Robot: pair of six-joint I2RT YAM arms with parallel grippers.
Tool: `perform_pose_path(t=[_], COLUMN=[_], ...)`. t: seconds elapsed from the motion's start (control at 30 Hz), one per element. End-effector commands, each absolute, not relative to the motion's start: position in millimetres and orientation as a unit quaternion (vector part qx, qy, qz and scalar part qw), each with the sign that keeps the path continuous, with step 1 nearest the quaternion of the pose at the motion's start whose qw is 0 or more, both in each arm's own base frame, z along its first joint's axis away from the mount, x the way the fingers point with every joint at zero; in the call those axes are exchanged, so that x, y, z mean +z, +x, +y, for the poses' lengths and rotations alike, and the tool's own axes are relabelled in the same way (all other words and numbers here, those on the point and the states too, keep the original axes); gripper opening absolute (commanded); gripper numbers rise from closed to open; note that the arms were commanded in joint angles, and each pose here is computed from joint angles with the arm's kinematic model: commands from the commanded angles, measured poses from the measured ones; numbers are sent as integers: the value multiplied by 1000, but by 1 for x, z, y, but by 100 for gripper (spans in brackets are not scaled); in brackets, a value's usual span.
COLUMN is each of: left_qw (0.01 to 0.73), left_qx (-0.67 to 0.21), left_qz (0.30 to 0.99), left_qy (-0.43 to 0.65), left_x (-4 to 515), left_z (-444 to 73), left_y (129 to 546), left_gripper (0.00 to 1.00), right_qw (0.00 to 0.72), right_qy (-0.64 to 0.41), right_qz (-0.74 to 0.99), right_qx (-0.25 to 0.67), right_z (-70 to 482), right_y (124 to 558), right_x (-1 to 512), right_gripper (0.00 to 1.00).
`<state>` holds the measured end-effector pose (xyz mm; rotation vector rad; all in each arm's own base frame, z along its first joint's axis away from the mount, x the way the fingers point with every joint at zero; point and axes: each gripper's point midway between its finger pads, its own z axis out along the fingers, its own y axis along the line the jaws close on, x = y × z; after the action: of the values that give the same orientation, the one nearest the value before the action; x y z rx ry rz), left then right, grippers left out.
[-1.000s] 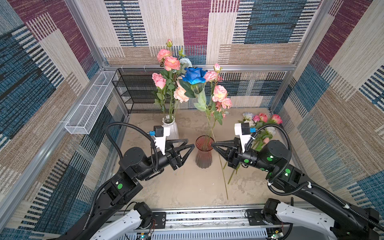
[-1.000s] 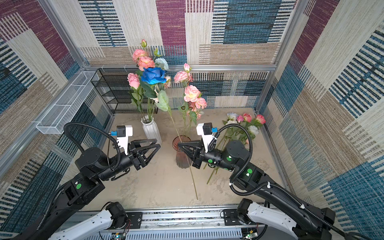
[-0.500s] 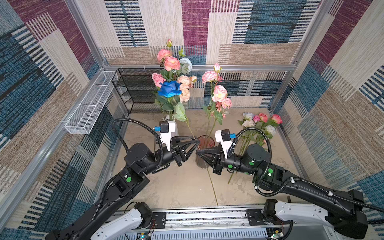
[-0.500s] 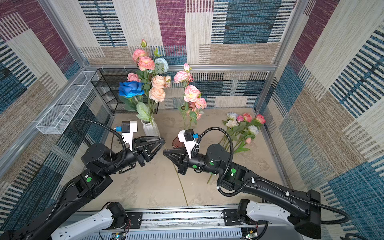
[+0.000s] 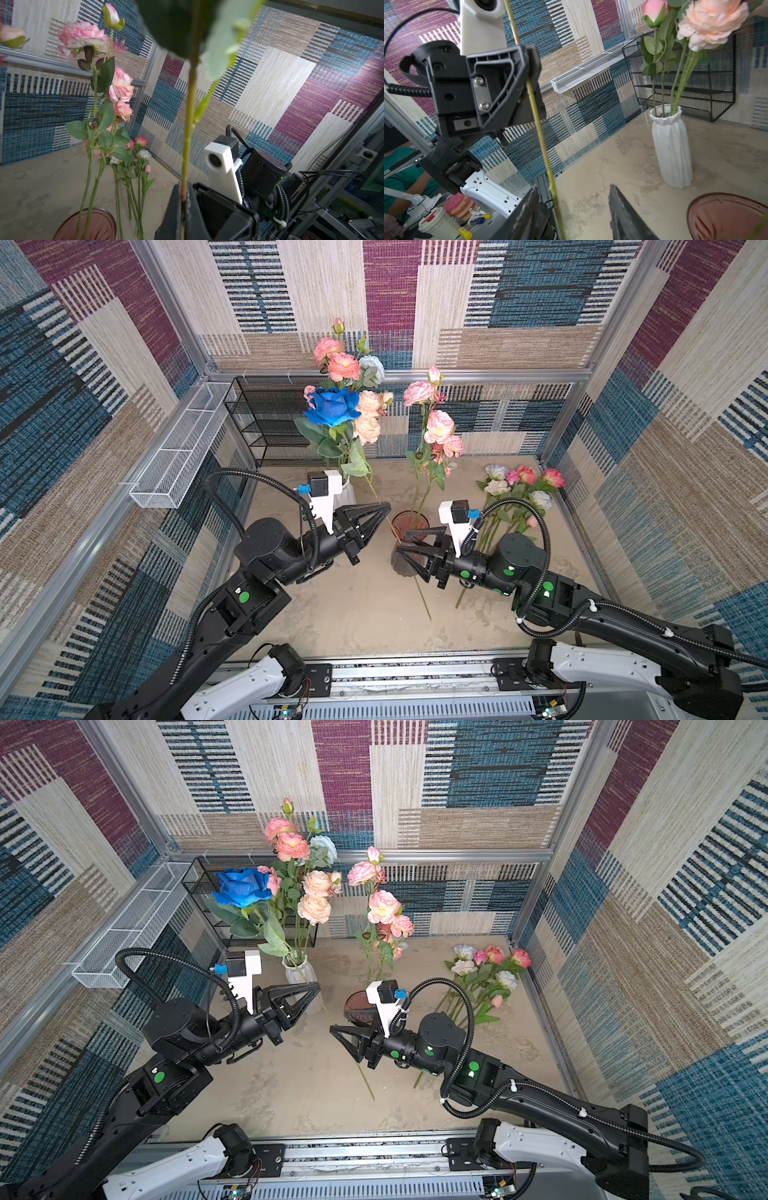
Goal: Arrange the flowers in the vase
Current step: 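Carry the blue rose toward the red vase with the left gripper while the right withdraws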
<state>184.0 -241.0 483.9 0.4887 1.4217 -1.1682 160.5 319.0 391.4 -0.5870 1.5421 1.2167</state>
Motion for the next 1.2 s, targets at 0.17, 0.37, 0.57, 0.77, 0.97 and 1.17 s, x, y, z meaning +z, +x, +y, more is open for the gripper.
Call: perform_pose_path(t=[0.17,0.37,0.57,0.77,0.97,1.17], left_qw=[662,695,701,695,665,625], left_qx=[-349,-301,-270,-287,-289,-292], left_qz=[608,589,598,608,640,684], left_qy=[264,282,280,256,254,237], left_x=[524,554,549,533,488,434], left_z=[-243,-258,-271,-276,-285,-284], left_y=[222,248,284,313,328,331], left_gripper=[0,0,0,0,0,5], right_qw=[574,595,602,602,600,600], right_qy=[-179,-150,-134,-127,-124,-122], right_qz=[645,640,636,639,644,651], right_qx=[472,463,464,463,458,448], right_z=[266,235,216,209,208,209], right_y=[166,162,157,156,157,161], right_x=[408,420,426,425,420,413], right_gripper=[57,56,55,54,54,56])
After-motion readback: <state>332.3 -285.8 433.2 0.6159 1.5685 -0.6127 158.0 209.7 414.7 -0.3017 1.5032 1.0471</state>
